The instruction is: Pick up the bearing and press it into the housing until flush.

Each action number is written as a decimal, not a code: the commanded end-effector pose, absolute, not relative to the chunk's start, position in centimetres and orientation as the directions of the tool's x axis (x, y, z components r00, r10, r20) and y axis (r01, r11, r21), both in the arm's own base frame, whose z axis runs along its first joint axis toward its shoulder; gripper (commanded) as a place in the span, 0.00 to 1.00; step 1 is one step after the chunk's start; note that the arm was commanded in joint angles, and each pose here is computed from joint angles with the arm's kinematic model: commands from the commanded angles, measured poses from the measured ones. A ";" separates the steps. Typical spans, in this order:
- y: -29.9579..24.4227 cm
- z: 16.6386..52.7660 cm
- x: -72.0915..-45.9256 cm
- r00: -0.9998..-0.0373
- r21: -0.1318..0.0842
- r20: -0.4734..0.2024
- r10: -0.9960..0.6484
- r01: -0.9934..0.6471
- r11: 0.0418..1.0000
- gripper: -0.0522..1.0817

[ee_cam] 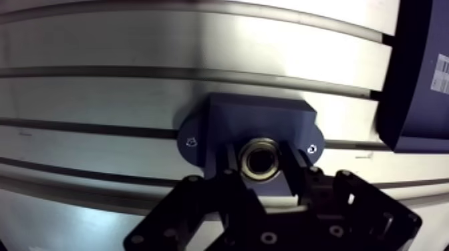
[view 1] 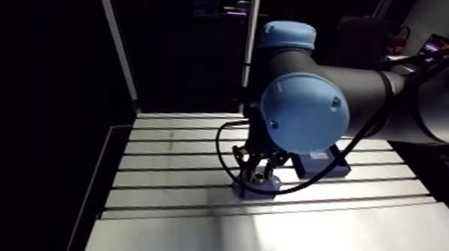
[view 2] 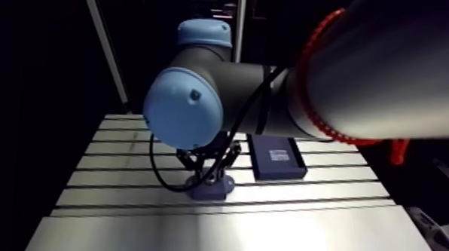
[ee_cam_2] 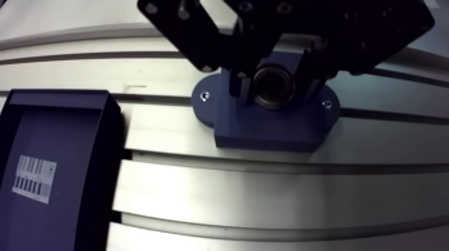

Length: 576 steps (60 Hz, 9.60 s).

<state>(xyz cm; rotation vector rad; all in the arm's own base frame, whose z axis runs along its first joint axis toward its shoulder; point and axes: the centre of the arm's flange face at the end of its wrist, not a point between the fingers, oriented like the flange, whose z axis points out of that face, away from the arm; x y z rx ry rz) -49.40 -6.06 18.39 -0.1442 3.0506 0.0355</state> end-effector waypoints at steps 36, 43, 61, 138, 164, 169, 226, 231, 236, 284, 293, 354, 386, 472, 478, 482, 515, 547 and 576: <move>-6.2 18.4 -49.3 -0.991 0.019 -0.089 -0.096 -0.098 0.995 0.66; -6.2 18.4 -49.3 -0.991 0.019 -0.089 -0.096 -0.098 0.995 0.66; -6.2 18.3 -49.2 -0.991 0.018 -0.091 -0.096 -0.098 0.995 0.66; -6.1 24.0 -50.8 -0.991 0.014 -0.132 -0.018 -0.020 1.000 0.49; -6.3 23.1 -50.1 -0.991 0.001 -0.131 -0.014 -0.015 1.000 0.87; -6.4 23.0 -50.0 -0.992 0.002 -0.121 -0.017 -0.017 1.000 0.87; -6.0 20.2 -49.2 -0.994 0.004 -0.109 -0.020 -0.021 1.000 0.88; -6.0 20.2 -49.2 -0.994 0.004 -0.110 -0.020 -0.021 1.000 0.88; -5.9 19.9 -49.2 -0.993 0.003 -0.116 -0.019 -0.019 1.000 0.88; -5.9 19.2 -49.6 -0.992 0.003 -0.124 -0.025 -0.025 1.000 0.88; -5.9 19.1 -49.5 -0.992 0.002 -0.125 -0.025 -0.025 1.000 0.88; -5.9 19.2 -49.4 -0.992 0.003 -0.126 -0.022 -0.022 1.000 0.88; -5.9 19.2 -49.5 -0.992 0.003 -0.124 -0.025 -0.025 1.000 0.88; -5.9 18.9 -49.6 -0.993 0.005 -0.110 -0.028 -0.028 1.000 0.88; -5.9 18.9 -49.6 -0.993 0.004 -0.112 -0.028 -0.028 1.000 0.88; -5.9 18.8 -49.5 -0.993 0.004 -0.113 -0.028 -0.028 1.000 0.88; -5.9 18.5 -49.0 -0.992 0.003 -0.125 -0.026 -0.027 1.000 0.88; -5.8 18.3 -48.9 -0.992 0.005 -0.126 -0.025 -0.026 1.000 0.88; -5.7 18.3 -48.9 -0.991 0.003 -0.126 -0.036 -0.036 0.999 0.88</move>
